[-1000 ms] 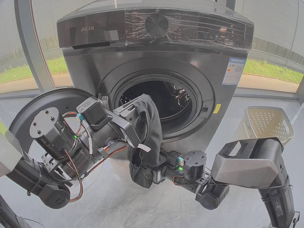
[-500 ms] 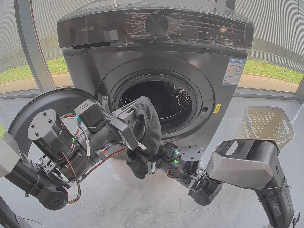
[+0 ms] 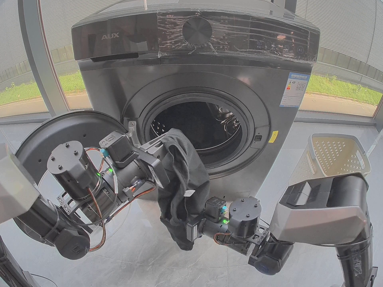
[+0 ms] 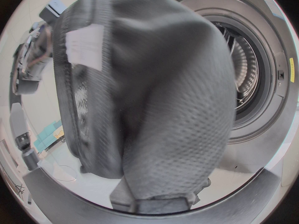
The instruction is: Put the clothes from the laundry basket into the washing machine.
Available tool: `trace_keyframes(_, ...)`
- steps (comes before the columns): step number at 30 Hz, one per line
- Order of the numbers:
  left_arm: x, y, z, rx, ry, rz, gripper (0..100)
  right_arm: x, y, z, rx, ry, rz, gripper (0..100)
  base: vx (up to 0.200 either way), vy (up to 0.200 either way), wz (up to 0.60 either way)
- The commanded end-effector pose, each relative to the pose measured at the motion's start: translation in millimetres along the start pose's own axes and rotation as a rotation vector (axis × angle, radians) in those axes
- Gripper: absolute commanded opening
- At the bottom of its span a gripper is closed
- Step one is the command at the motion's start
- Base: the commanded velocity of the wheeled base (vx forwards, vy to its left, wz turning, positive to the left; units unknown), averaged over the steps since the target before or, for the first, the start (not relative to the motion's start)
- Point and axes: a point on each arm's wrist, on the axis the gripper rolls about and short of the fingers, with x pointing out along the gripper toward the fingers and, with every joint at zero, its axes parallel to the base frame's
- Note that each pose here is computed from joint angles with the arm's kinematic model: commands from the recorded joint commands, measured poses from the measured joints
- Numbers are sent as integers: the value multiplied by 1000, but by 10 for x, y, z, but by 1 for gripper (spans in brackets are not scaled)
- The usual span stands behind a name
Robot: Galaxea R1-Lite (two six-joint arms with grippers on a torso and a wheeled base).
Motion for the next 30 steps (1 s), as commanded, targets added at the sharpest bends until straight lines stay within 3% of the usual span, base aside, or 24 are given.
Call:
trace_keyframes(1,97,208,-397,-3,113,61,0,-287,361,274,7,-26,60,0,0,0,0)
trace_keyframes(6,166,414,-657,21,171,146,0,-317,350,282,16,-25,37,0,0,0,0)
trace_keyframes(12,167,498,-755,25,197,193,0,-312,304,279,18,-25,23,0,0,0,0)
trace_keyframes(13,166,507,-776,25,203,198,100,-312,299,286,18,-27,21,0,0,0,0)
trace_keyframes(16,144,563,-823,25,219,217,100,-311,266,292,19,-28,11,0,0,0,0)
trace_keyframes(20,0,538,-904,21,284,220,100,-290,103,325,27,-50,-82,0,0,0,0)
trace_keyframes(25,-199,467,-993,49,374,197,100,-229,-139,359,49,-75,-170,0,0,0,0)
trace_keyframes(30,-327,398,-1060,43,436,161,100,-208,-154,315,50,-70,-199,0,0,0,0)
